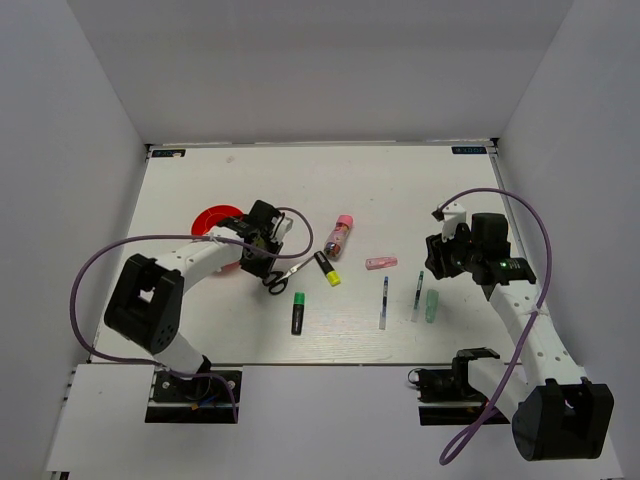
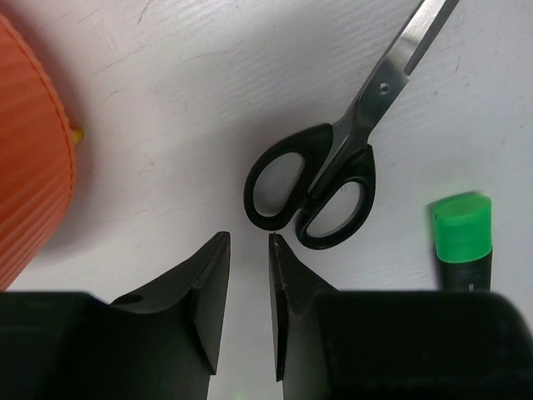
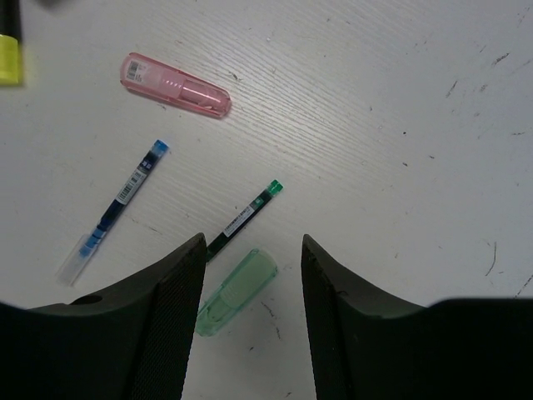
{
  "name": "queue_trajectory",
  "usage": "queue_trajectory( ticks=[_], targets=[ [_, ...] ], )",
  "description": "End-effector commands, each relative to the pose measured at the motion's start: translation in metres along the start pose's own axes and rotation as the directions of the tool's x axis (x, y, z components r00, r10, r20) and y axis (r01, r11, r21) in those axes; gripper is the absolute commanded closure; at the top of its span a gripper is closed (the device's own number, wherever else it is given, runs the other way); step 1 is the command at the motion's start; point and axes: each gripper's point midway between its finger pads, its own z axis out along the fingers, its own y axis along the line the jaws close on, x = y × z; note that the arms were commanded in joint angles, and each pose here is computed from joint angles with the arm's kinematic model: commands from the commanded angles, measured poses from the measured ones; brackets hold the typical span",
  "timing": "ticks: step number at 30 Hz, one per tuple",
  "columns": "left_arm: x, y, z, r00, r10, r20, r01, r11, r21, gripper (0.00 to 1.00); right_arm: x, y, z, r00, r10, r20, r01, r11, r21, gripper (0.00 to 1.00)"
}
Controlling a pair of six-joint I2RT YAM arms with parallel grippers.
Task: Sort the stationery into containers
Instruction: Grab a piece of stationery with the left arm
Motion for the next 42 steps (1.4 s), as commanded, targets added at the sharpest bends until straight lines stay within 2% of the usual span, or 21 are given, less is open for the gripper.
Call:
queue_trajectory(
  ticks=[1,16,39,40,42],
  targets=[
    [-0.023,-0.005,-0.003,0.998,-0.023,0.064,0.021,0.999,0.030,0.64,-0.008,0.002,-0.001,0.999,-0.009,0.034,0.010,1.000,-0.011,0.47],
    [-0.024,-0.003,0.009,0.999,-0.024,0.041,0.023,0.999,0.029,0.69,-0.008,0.002,0.000,0.999,-0.011,0.030,0.011,1.000,-0.010,0.47],
    [-0.005,0.009,0.038,0.997,-0.041,-0.063,0.040,0.999,-0.011,0.66,-0.010,0.003,-0.003,0.999,-0.015,0.039,0.016,1.000,-0.010,0.47],
    [-0.004,0.009,0.040,0.997,-0.039,-0.065,0.038,0.999,-0.014,0.69,-0.012,0.003,-0.003,0.999,-0.018,0.045,0.019,1.000,-0.010,0.47],
    [-0.001,0.010,0.042,0.996,-0.043,-0.077,0.042,0.999,-0.019,0.82,-0.014,0.003,-0.004,0.998,-0.021,0.054,0.022,1.000,-0.009,0.47]
  ],
)
